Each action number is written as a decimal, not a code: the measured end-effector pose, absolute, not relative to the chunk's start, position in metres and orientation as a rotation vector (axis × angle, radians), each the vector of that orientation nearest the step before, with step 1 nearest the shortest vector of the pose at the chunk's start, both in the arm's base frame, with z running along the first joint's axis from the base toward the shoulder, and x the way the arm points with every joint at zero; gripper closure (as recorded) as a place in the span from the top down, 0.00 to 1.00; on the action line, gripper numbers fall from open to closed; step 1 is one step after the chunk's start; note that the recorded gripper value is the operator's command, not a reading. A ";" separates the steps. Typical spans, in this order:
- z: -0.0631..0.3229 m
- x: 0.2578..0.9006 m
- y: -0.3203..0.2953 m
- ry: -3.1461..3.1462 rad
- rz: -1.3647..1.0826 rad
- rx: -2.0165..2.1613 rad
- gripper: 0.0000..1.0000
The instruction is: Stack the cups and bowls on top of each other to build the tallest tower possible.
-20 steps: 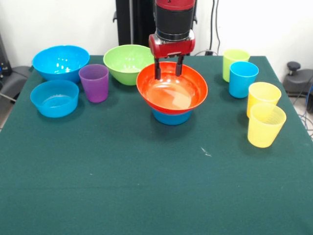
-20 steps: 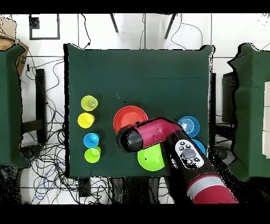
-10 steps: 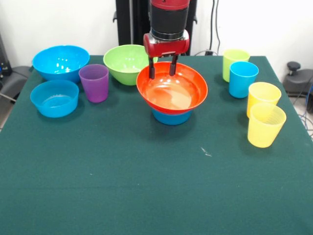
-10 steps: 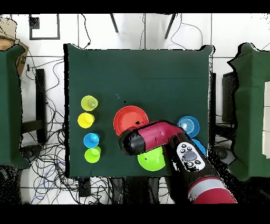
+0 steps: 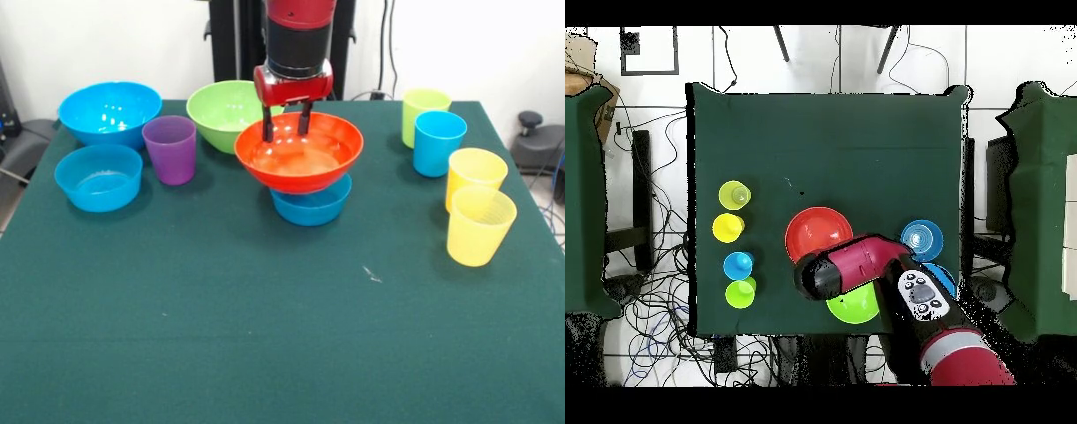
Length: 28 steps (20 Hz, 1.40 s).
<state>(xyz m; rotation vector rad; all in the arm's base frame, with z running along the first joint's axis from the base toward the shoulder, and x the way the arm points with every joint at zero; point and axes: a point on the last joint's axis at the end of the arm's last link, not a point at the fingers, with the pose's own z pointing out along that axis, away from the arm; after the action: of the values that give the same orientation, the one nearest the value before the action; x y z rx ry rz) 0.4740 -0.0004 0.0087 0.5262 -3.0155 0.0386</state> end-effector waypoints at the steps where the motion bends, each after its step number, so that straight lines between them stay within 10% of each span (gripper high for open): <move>1: 0.008 0.473 0.000 -3.013 0.039 0.528 1.00; 28: 0.015 0.474 0.007 -3.014 0.029 0.445 1.00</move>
<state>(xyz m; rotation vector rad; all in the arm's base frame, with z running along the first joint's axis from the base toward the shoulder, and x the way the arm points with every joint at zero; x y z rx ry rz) 0.4743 0.0067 0.0154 0.4454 -3.0137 0.0287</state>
